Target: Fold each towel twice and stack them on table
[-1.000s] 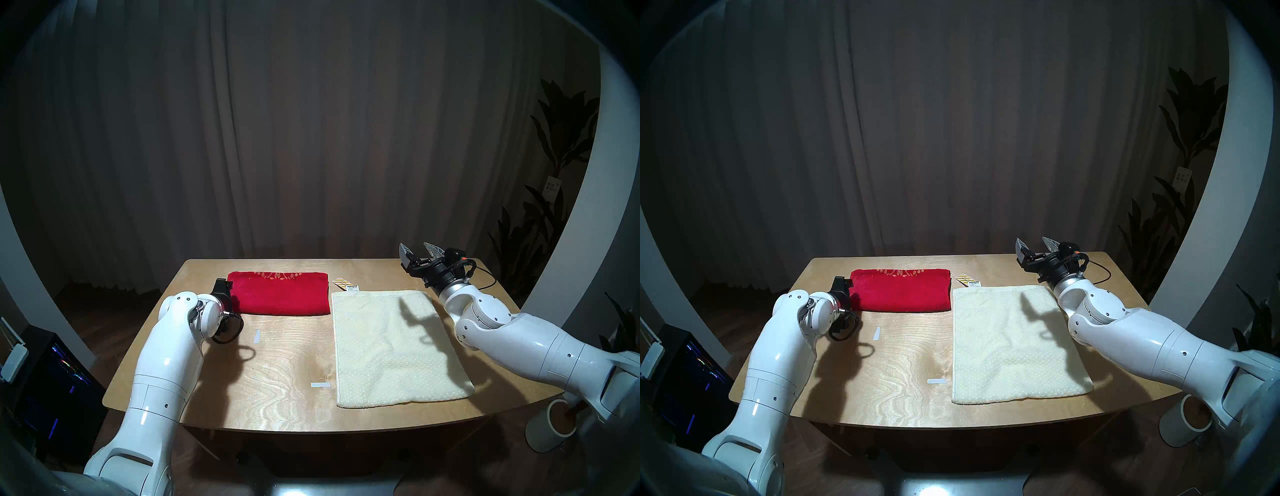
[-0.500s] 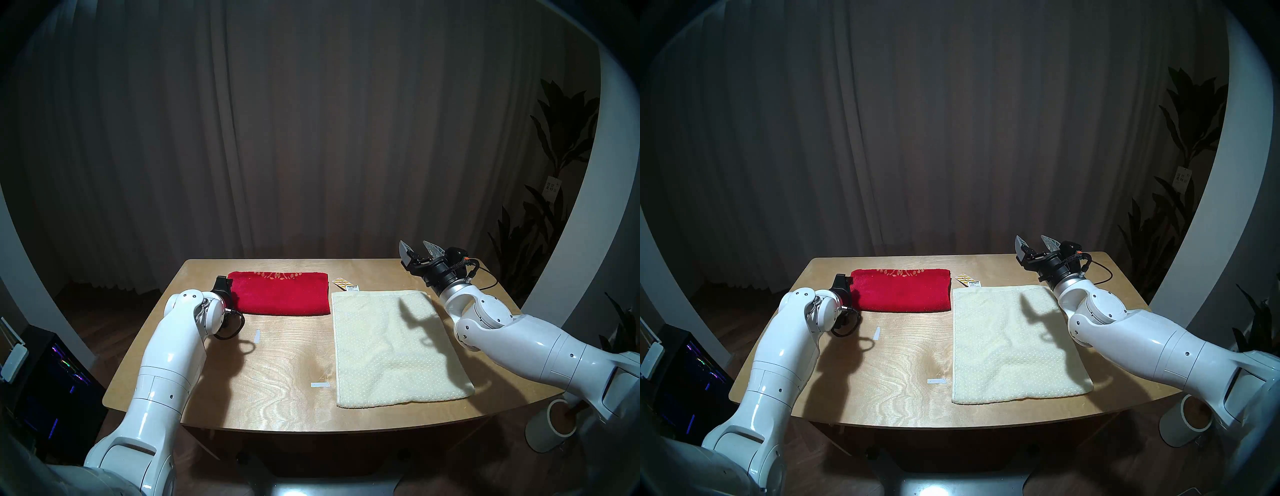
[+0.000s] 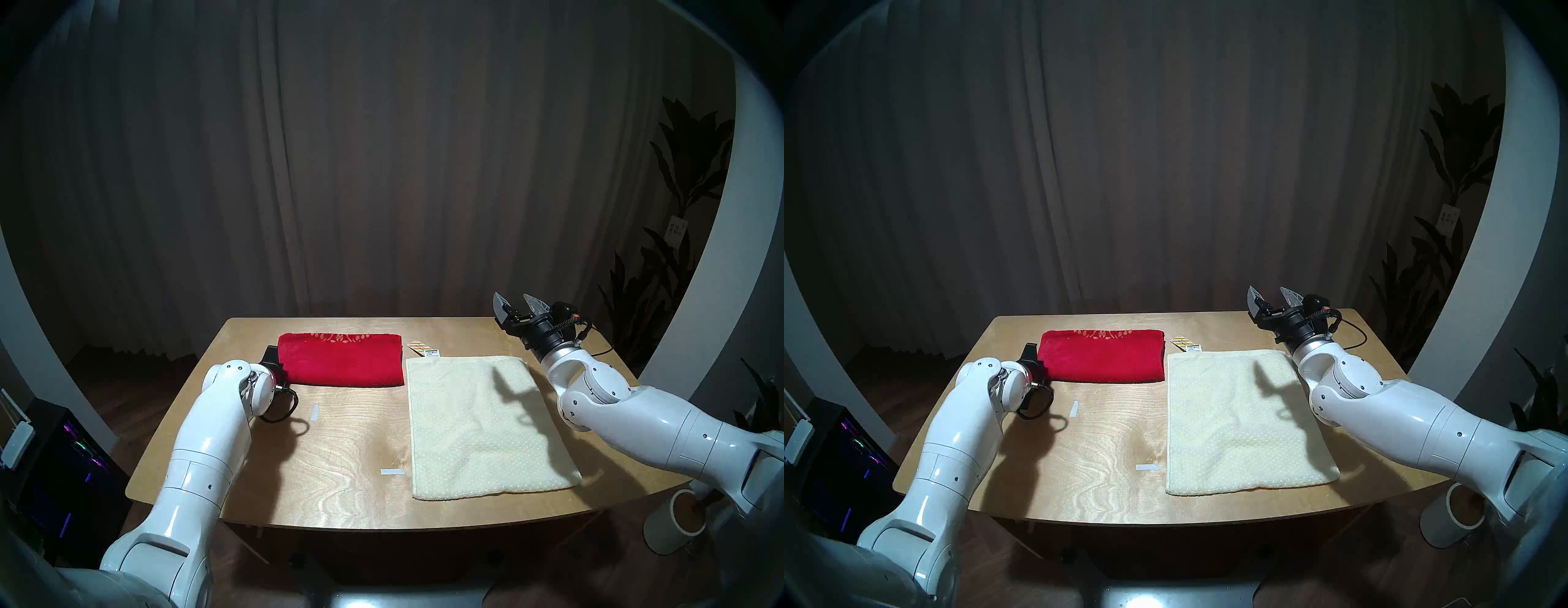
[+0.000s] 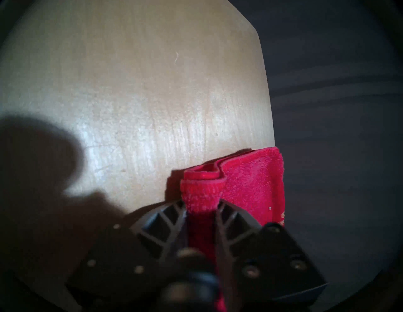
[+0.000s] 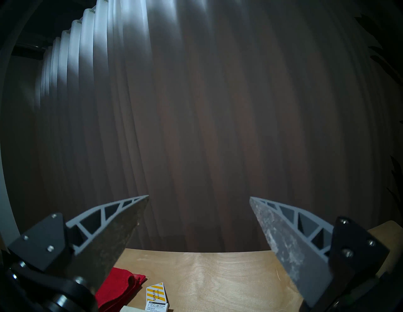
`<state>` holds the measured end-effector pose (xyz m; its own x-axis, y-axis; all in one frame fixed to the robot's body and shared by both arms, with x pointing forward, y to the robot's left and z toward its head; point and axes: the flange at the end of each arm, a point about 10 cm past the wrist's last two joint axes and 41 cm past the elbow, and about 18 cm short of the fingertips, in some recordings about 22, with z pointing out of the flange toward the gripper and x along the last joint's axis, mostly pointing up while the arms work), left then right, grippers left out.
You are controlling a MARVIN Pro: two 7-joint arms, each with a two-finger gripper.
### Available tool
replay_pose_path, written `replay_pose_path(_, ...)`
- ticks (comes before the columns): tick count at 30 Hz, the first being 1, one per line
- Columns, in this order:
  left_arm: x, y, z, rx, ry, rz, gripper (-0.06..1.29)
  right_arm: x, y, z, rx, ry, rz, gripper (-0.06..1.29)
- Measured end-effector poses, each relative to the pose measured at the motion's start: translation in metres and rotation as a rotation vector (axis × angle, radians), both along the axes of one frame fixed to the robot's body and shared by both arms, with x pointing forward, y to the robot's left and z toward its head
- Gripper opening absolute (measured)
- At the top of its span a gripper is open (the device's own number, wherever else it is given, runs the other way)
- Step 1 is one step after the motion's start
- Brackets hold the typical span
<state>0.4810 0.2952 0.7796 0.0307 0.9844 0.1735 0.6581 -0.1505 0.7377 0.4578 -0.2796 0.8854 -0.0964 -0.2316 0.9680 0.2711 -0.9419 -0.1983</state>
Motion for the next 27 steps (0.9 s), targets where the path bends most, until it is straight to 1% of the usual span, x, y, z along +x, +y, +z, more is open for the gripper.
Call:
replay_pose_path(2,0.0,0.0,0.0,0.004,-0.001,-0.002,-0.01,-0.001,-0.001,0.001,-0.001,-0.001,-0.004,1.2)
replay_pose_path(3,0.0,0.0,0.0,0.005,-0.001,-0.003,-0.03,-0.001,-0.001,0.001,-0.002,-0.001,-0.006,1.2)
replay_pose_path(10,-0.006,0.0,0.002,0.01,-0.005,-0.009,-0.03,-0.003,-0.004,0.001,-0.009,-0.001,-0.011,1.2)
replay_pose_path(14,-0.016,0.002,0.003,0.005,-0.005,-0.008,-0.03,-0.005,-0.004,0.0,-0.013,0.001,-0.009,1.2)
replay_pose_path(15,-0.021,0.005,0.003,0.002,-0.004,-0.005,-0.03,-0.006,-0.004,-0.001,-0.015,0.002,-0.009,1.2)
replay_pose_path(23,-0.039,0.016,0.003,-0.003,-0.004,0.01,-0.03,-0.008,-0.003,-0.005,-0.018,0.007,0.0,1.2)
replay_pose_path(27,-0.045,0.021,0.003,0.002,-0.01,0.016,-0.03,-0.008,0.0,-0.006,-0.016,0.01,0.005,1.2)
